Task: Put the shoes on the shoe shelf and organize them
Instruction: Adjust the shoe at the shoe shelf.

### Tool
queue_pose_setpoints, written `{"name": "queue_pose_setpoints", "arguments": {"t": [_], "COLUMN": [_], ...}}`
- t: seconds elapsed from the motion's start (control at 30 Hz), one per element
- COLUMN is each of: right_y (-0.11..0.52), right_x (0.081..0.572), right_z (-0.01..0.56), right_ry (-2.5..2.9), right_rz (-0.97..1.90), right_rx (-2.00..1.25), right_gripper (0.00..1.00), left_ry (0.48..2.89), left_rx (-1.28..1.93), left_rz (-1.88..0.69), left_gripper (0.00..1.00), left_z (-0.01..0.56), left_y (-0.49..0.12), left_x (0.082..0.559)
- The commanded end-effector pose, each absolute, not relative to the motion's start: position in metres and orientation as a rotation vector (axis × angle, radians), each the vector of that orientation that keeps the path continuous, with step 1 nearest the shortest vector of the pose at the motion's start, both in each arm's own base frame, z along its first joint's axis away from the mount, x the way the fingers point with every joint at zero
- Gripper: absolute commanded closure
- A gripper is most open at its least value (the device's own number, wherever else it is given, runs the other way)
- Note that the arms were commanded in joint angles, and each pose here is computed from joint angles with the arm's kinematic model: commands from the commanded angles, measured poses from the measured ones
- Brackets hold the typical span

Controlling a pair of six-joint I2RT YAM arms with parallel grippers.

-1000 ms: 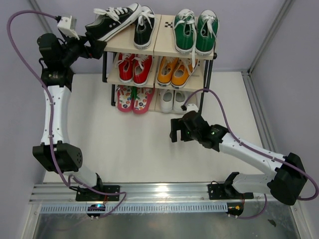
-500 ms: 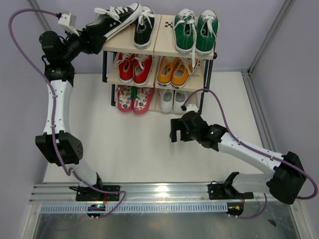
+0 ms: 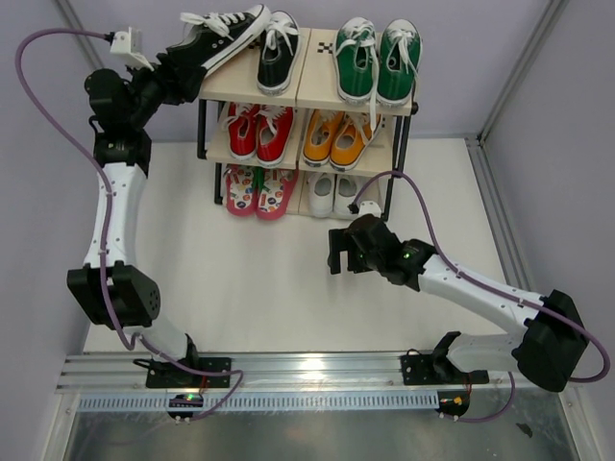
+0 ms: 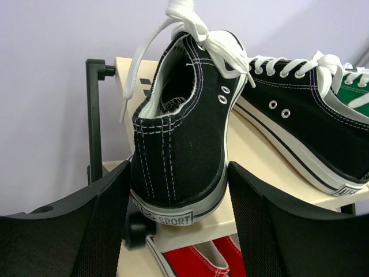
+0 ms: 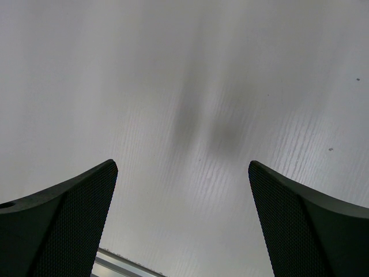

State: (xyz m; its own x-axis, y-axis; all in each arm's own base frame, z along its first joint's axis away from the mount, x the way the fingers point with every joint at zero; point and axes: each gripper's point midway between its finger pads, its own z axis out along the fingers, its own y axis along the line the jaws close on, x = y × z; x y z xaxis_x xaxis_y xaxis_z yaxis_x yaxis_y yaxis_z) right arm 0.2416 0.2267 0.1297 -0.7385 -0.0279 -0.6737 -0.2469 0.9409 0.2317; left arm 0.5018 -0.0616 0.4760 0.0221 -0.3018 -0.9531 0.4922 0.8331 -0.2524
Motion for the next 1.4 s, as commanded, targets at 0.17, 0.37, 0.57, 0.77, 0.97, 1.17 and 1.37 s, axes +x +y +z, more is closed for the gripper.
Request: {"name": "queue_pose_setpoints", "arguments": {"t": [0.17, 0.37, 0.57, 0.77, 0.97, 1.17, 1.37], "right_y": [0.228, 0.226, 0.223, 0.219, 0.22, 0.22, 0.215], "right_x": [0.251, 0.248, 0.247, 0.245, 0.245, 0.246, 0.243], "right_z": [0.14, 0.139, 0.139, 0.141, 0.142, 0.14, 0.139], "right_ry": [2.351, 2.358, 2.359, 2.356, 2.355, 2.357, 2.366], "right_rz": [0.382, 0.384, 0.384, 0.375, 0.378, 0.373, 0.352], "right_rx": [-0.155, -0.14, -0.128, -0.124, -0.121, -0.126, -0.131], "right_gripper": [0.0, 0.0, 0.01, 0.0, 0.01, 0.01, 0.01], "left_ry": [1.309, 1.369, 1.439, 1.435, 1.41, 1.448, 1.469], "left_rx": [0.157, 0.062, -0.138, -0.169, -0.164, -0.144, -0.174], "left_rz": [-0.455, -0.342, -0.193, -0.187, -0.168, -0.086, -0.106], "left_gripper": [0.49, 0.5, 0.56, 0.56, 0.57, 0.53, 0.53], "left_z": [0.527, 0.512, 0.49, 0.482, 0.494, 0.488, 0.474], "left_y": [-0.103, -0.106, -0.104, -0.119, -0.125, -0.132, -0.135], "left_x": [0.451, 0.46, 0.467, 0.47, 0.476, 0.494, 0.498]}}
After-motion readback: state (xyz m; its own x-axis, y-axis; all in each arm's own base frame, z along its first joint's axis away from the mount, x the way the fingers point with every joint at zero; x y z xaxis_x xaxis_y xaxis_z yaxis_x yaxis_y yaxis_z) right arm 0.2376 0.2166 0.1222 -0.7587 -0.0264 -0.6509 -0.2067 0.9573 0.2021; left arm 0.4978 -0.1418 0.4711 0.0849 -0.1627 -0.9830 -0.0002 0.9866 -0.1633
